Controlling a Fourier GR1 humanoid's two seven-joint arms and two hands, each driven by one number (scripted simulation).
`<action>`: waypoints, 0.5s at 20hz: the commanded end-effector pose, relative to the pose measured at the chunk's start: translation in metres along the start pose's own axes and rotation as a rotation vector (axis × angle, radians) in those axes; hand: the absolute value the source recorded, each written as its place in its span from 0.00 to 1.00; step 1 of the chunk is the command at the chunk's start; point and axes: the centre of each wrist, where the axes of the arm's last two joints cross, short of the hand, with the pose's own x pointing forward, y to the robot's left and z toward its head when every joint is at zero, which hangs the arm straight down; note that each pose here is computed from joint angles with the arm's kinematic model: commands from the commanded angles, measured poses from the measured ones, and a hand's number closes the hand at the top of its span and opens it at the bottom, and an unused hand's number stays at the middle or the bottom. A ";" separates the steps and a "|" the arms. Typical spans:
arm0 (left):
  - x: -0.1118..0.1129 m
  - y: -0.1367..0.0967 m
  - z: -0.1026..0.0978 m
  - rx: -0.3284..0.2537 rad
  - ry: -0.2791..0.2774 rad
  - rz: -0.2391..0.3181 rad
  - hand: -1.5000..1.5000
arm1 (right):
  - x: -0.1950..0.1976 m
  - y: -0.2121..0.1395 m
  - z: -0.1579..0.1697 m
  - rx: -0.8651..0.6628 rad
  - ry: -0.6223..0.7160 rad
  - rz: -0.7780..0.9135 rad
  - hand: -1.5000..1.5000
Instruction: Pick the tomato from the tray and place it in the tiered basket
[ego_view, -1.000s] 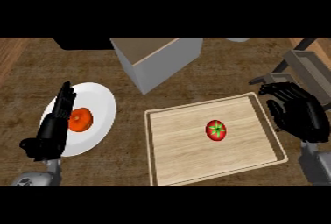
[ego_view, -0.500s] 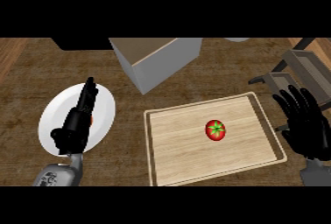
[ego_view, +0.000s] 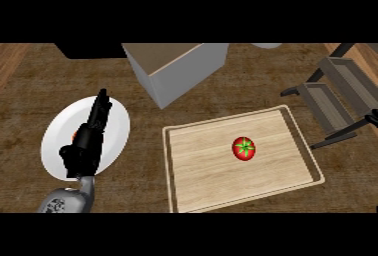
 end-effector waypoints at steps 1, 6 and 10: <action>-0.003 -0.002 0.001 0.024 0.000 0.003 0.50 | 0.057 -0.005 -0.015 0.157 0.093 0.377 0.00; 0.006 -0.014 0.003 -0.015 0.008 0.013 0.50 | 0.101 0.030 -0.040 0.228 0.179 0.714 0.00; 0.009 -0.008 0.003 -0.033 -0.014 -0.002 0.50 | 0.119 0.087 -0.045 0.235 0.253 0.783 0.00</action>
